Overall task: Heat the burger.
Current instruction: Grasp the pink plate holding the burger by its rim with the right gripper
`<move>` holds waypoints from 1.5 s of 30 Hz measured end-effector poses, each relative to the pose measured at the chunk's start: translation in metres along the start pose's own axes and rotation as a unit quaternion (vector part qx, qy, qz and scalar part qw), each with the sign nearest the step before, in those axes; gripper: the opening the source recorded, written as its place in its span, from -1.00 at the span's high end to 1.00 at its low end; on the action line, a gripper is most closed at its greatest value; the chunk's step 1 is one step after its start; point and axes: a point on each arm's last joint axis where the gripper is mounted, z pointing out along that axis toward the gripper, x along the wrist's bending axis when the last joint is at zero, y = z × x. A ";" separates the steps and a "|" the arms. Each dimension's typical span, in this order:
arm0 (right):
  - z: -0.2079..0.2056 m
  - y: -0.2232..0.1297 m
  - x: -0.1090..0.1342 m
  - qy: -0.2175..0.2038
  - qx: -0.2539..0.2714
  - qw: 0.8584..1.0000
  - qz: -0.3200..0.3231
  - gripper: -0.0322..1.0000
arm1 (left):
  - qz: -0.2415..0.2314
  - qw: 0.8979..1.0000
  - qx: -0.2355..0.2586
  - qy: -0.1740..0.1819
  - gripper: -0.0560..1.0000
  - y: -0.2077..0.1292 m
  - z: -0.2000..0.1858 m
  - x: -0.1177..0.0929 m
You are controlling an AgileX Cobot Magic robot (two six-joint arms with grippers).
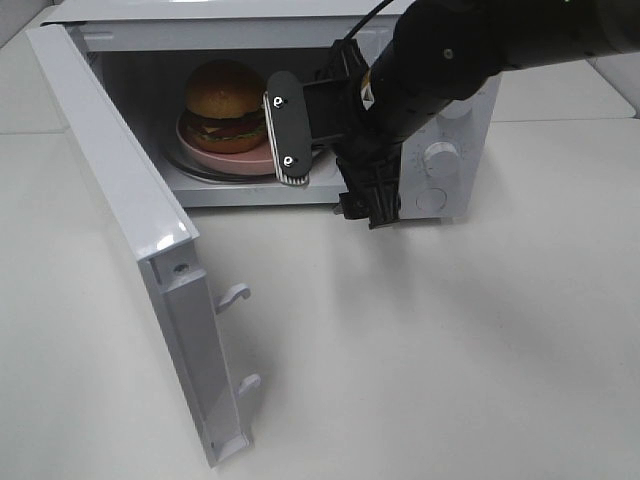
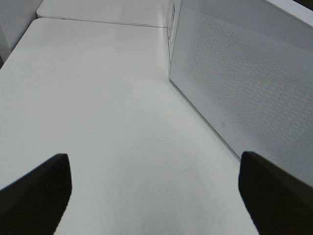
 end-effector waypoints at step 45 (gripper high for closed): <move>0.120 0.022 -0.028 -0.012 -0.010 0.999 0.048 -0.64 | 0.000 1.000 0.000 0.000 -0.70 0.000 0.000 0.000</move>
